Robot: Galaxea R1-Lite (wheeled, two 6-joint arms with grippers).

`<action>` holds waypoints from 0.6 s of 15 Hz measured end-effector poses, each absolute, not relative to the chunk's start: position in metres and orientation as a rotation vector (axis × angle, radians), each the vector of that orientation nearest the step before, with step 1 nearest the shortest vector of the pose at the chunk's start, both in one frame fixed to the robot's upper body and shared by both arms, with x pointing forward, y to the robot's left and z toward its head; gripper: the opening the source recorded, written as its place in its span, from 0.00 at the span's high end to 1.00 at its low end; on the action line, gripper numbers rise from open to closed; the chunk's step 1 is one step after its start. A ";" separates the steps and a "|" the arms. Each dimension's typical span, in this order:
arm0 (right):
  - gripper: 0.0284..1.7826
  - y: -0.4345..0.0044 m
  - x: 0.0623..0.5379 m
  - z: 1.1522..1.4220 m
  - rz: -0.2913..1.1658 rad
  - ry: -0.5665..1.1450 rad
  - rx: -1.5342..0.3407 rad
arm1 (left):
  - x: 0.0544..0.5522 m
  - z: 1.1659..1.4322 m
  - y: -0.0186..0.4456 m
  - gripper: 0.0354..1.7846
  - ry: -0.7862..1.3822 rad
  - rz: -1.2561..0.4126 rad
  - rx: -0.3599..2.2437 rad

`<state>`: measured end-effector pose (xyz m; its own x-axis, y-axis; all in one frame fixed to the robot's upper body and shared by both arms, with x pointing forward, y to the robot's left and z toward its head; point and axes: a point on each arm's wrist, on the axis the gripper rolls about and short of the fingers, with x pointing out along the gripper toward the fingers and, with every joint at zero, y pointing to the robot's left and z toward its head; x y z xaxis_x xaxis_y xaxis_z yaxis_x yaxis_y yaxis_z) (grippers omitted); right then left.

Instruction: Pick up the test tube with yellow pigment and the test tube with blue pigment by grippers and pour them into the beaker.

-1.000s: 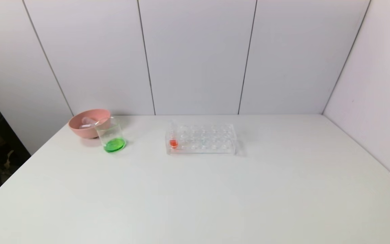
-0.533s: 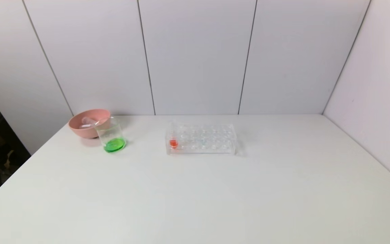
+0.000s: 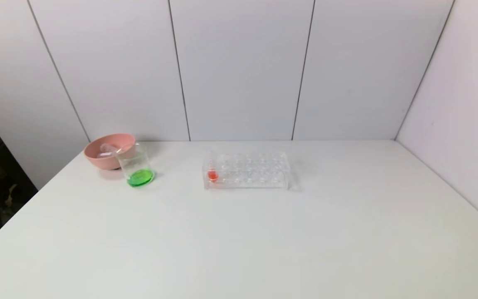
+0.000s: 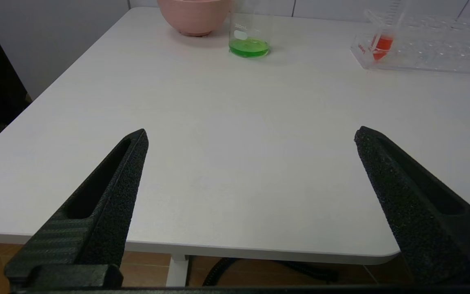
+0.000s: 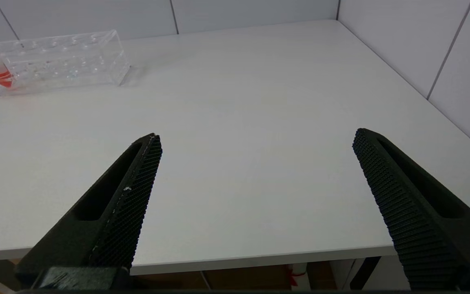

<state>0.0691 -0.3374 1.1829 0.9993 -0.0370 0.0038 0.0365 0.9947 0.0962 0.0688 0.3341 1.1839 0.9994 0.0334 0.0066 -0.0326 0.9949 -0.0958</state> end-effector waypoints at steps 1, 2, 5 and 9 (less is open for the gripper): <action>0.04 -0.337 0.069 1.183 -0.037 -0.006 0.096 | 0.069 1.184 0.334 0.01 -0.008 0.032 -0.096; 0.04 -0.337 0.069 1.183 -0.037 -0.006 0.097 | 0.069 1.184 0.334 0.01 -0.008 0.033 -0.096; 0.04 -0.337 0.069 1.183 -0.037 -0.006 0.096 | 0.069 1.184 0.334 0.01 -0.009 0.032 -0.096; 0.04 -0.337 0.069 1.183 -0.037 -0.006 0.096 | 0.069 1.184 0.334 0.01 -0.009 0.032 -0.096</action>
